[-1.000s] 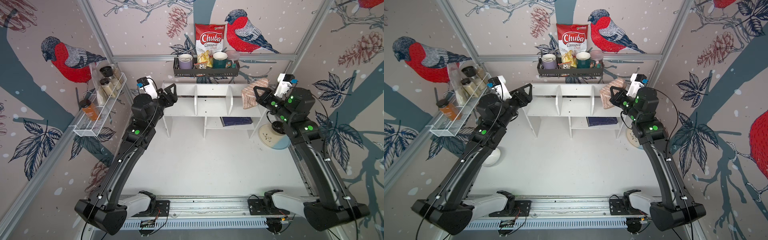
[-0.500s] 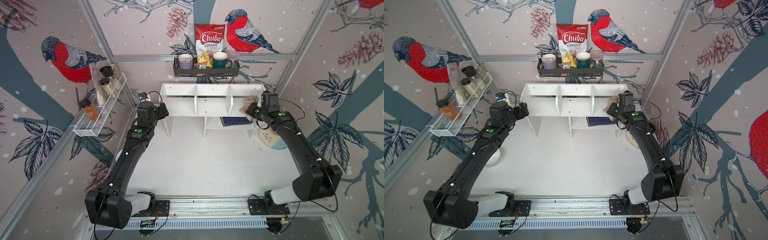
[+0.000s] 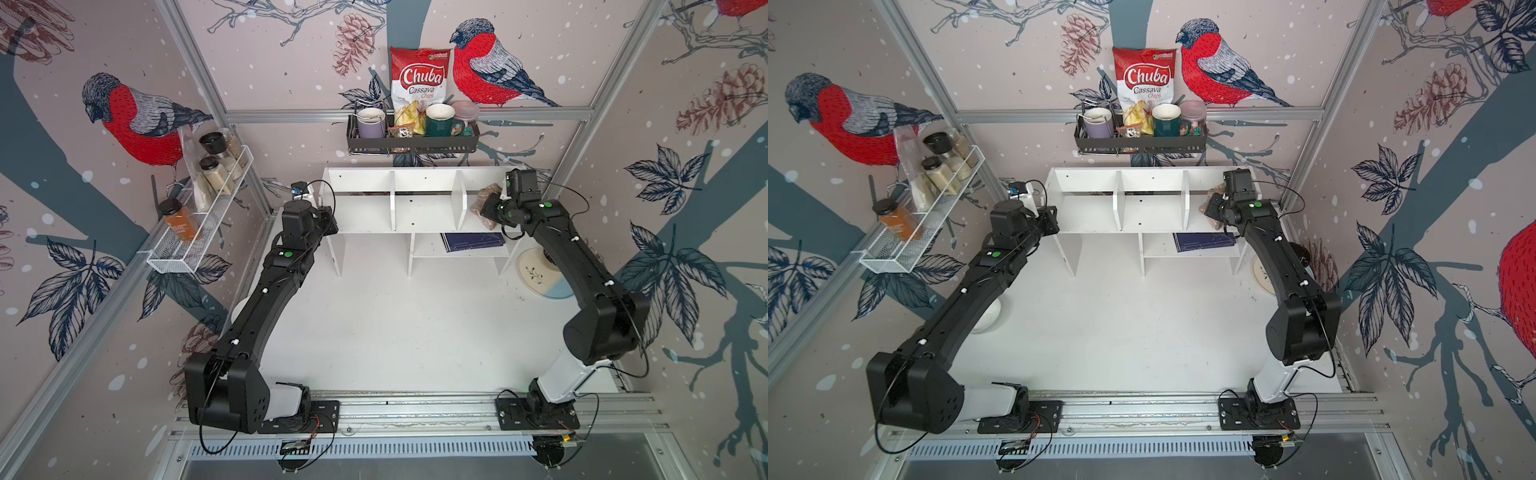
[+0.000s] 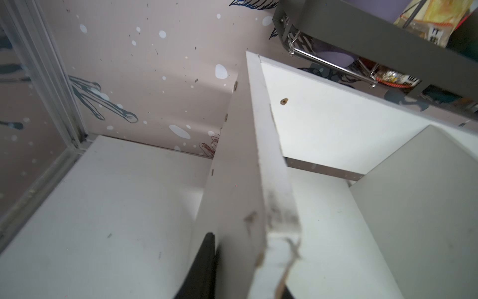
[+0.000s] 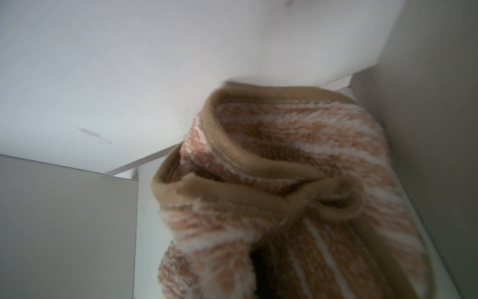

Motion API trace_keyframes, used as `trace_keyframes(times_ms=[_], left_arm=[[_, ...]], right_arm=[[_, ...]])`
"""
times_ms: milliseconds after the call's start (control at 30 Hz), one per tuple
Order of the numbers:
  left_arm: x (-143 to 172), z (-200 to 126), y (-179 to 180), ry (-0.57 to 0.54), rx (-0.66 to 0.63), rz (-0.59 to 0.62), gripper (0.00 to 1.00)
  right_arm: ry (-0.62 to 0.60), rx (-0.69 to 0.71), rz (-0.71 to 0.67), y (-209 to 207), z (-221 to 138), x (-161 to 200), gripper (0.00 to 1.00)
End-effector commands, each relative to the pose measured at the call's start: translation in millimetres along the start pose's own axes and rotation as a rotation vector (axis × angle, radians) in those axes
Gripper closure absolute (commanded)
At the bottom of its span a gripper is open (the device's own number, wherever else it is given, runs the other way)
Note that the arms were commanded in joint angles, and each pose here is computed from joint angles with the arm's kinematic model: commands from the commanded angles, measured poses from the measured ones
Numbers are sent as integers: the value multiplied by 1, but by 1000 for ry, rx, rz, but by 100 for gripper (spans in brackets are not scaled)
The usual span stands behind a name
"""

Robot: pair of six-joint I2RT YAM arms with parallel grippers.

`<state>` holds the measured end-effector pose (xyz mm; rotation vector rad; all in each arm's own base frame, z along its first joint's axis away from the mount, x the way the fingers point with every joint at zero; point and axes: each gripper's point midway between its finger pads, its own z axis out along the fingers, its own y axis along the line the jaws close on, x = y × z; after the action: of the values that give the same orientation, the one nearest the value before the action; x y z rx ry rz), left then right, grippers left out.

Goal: Wipe the bookshelf clean with a cloth
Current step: Wipe the dust from the shelf.

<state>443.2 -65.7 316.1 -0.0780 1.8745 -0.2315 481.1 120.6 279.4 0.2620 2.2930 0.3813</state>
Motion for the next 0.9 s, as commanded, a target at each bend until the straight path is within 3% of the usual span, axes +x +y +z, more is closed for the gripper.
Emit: trace_keyframes(times_ms=[0,33,367,500,700,867], left_arm=[[-12,-3,-18,-42,99,-97,95],[-12,-3,-20,-41,110,-95,100],[-15,-16,-30,-35,166,-95,100],[-13,-22,-32,-19,179,-91,100],[-4,-11,-33,22,183,-84,100],[0,-4,-35,40,194,-101,100]], right_arm=[[30,-16,9,7,-2,-1,100],[19,-25,10,11,-6,-6,100],[-170,-120,-97,79,-56,-54,100],[-218,-118,-130,97,-60,-66,100],[-178,-61,-144,91,-35,-73,100],[-223,73,-108,43,-50,-97,100]])
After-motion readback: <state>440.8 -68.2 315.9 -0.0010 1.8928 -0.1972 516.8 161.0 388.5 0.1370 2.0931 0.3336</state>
